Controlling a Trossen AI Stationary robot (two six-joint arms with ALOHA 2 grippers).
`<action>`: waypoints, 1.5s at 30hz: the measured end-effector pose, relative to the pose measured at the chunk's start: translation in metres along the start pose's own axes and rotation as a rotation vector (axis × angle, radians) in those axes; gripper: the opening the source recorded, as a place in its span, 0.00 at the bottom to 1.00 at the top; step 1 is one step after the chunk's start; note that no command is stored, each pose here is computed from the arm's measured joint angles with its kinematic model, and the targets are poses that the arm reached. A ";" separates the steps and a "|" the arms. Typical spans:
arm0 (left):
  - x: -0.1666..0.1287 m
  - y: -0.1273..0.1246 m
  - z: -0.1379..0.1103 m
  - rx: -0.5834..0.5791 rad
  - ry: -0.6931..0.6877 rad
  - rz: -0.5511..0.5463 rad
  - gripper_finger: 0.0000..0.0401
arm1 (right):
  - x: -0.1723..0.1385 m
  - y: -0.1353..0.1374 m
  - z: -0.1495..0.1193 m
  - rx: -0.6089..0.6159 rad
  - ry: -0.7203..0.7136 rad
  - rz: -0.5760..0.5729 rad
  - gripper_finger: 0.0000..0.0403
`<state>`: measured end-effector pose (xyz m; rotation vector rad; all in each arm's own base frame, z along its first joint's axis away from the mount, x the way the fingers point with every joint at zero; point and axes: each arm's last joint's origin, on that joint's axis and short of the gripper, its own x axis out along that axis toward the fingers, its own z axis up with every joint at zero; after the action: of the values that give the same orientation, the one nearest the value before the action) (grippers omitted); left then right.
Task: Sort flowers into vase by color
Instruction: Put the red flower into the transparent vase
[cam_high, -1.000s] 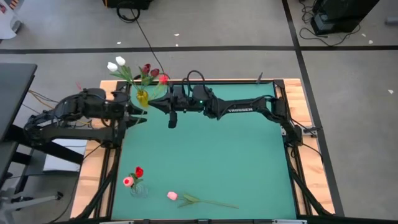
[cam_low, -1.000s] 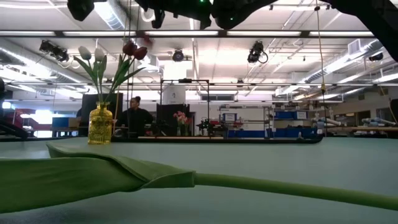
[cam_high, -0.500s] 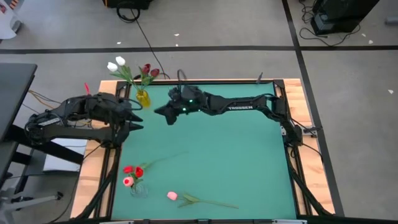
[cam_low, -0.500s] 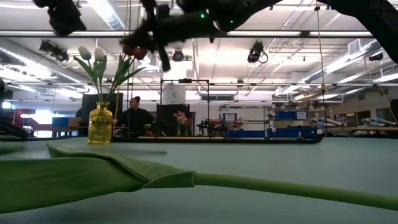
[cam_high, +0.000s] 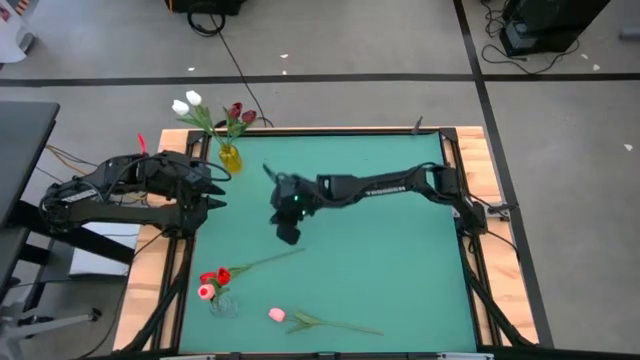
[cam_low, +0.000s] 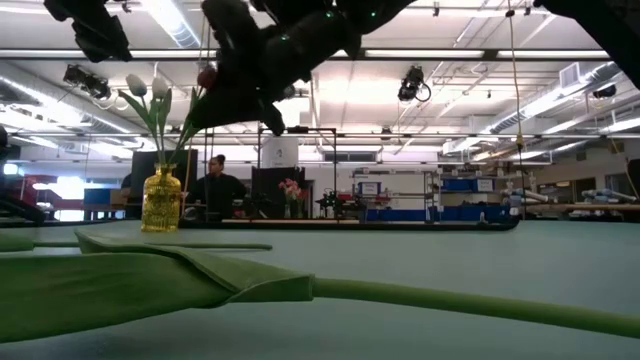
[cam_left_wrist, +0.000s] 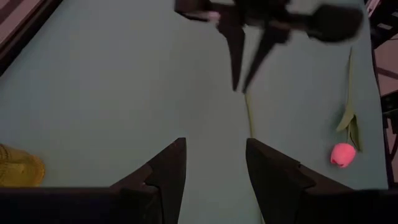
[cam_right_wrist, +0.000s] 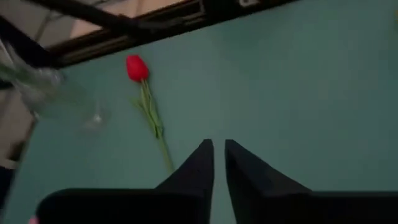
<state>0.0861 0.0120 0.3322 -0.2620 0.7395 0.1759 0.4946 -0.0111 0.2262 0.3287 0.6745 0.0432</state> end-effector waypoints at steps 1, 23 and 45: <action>0.000 0.000 0.000 0.001 -0.001 0.000 0.43 | 0.002 0.005 -0.002 -0.030 -0.007 -0.012 0.14; 0.000 0.001 -0.004 -0.159 0.040 0.019 0.43 | 0.131 0.042 -0.052 -0.314 -0.008 0.153 0.36; 0.000 0.002 -0.005 -0.177 0.038 0.062 0.43 | 0.122 0.029 -0.048 0.058 0.160 0.070 0.02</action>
<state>0.0823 0.0128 0.3284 -0.4123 0.7714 0.2962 0.5624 0.0480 0.1258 0.4076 0.8240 0.1179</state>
